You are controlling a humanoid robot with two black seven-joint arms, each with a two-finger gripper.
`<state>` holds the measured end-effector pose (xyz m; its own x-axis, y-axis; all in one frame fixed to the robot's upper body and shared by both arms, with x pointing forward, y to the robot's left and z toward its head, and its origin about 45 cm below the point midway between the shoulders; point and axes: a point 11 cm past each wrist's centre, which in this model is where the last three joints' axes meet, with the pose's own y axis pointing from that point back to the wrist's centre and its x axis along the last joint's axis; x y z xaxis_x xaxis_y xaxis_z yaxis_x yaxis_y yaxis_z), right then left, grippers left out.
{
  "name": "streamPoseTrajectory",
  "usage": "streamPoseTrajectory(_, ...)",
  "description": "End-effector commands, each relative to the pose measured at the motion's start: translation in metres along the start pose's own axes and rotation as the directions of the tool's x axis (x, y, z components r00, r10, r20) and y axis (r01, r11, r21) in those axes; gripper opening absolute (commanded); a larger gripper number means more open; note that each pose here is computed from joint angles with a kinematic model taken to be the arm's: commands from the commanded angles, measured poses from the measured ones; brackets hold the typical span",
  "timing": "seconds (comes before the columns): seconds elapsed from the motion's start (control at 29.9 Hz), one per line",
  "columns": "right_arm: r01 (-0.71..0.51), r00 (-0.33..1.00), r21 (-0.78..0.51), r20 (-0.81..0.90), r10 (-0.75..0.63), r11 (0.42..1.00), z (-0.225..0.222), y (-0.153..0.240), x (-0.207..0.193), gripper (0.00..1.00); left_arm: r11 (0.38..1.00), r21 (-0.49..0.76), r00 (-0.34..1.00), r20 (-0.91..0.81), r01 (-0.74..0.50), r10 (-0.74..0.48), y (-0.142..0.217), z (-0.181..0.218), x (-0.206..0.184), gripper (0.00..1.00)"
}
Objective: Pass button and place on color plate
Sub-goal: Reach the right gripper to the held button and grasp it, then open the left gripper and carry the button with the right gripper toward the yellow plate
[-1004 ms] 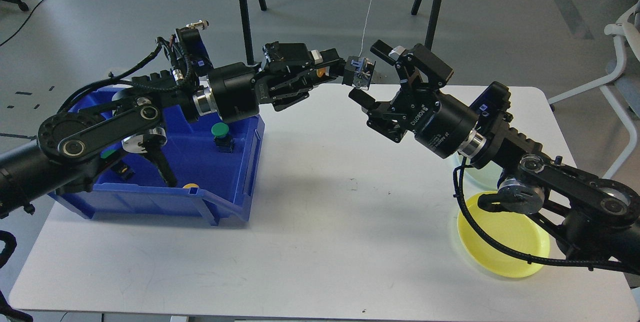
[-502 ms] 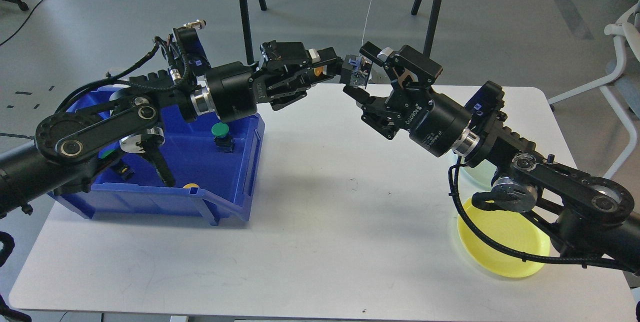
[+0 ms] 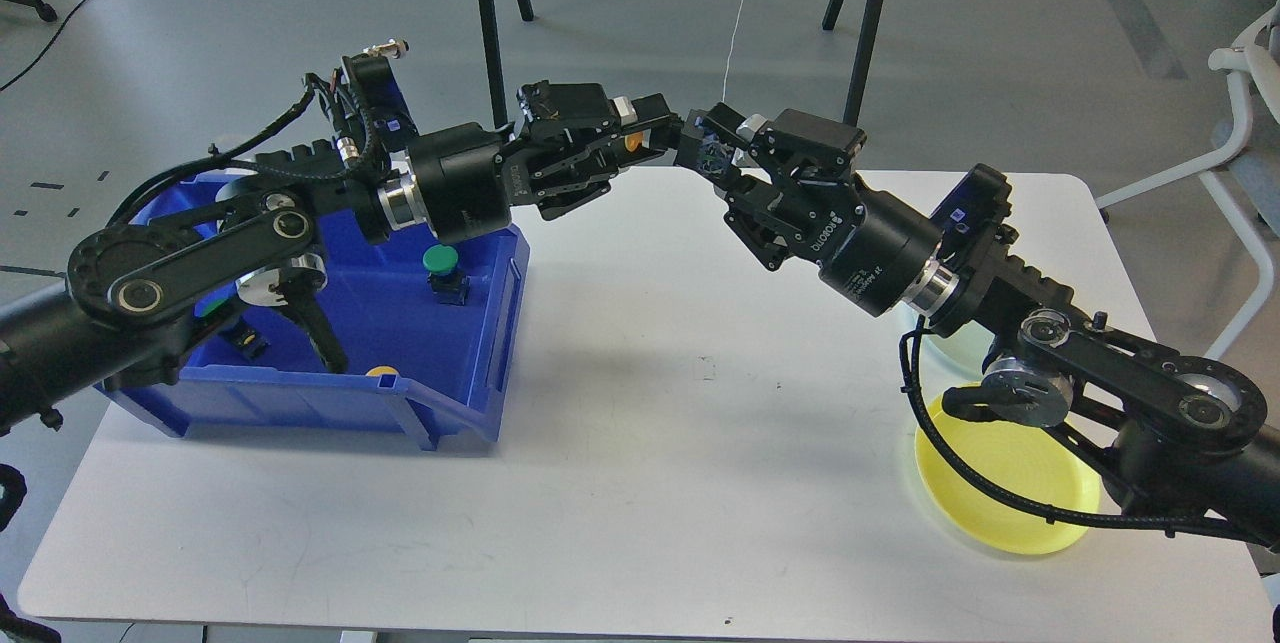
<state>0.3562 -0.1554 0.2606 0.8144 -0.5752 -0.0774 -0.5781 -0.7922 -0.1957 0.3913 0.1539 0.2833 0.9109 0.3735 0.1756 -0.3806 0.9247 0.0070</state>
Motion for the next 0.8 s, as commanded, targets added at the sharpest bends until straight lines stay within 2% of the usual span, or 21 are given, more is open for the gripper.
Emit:
streamPoseTrajectory(0.0,0.001,1.0,0.001,-0.001,-0.001,1.0,0.0,0.0,0.0,0.01,1.0,-0.013,1.0,-0.021,-0.01,0.01,-0.001,0.001,0.001,0.65)
streamPoseTrajectory(0.13,-0.029,1.0,-0.006,-0.008,0.029,1.0,0.001,0.006,0.006,0.01,1.0,-0.01,0.999,-0.023,-0.024,0.024,0.003,0.001,0.005,0.8)
streamPoseTrajectory(0.27,-0.127,0.991,-0.034,-0.033,0.126,0.991,0.004,0.035,0.026,0.0,0.999,0.004,0.999,-0.007,-0.046,0.046,0.013,0.003,0.013,0.82)
streamPoseTrajectory(0.4,-0.301,0.952,-0.099,-0.096,0.292,0.948,0.013,0.096,0.051,0.0,0.989,0.06,0.988,0.08,-0.136,0.131,0.059,0.015,0.046,0.83)
streamPoseTrajectory(0.47,-0.387,0.909,-0.154,-0.227,0.349,0.909,0.019,0.129,0.057,0.0,0.976,0.141,0.974,0.175,-0.168,0.143,0.09,0.015,0.059,0.83)
streamPoseTrajectory(0.57,-0.493,0.813,-0.216,-0.458,0.358,0.843,0.022,0.178,0.061,0.0,0.932,0.309,0.929,0.365,-0.191,0.069,0.129,0.003,0.067,0.83)
streamPoseTrajectory(0.67,-0.557,0.749,-0.276,-0.574,0.331,0.783,0.034,0.223,0.051,0.0,0.862,0.448,0.832,0.552,-0.238,-0.058,0.158,-0.011,0.072,0.82)
streamPoseTrajectory(0.77,-0.589,0.719,-0.343,-0.635,0.282,0.732,0.049,0.262,0.037,0.0,0.749,0.599,0.765,0.612,-0.283,-0.2,0.203,-0.046,0.073,0.82)
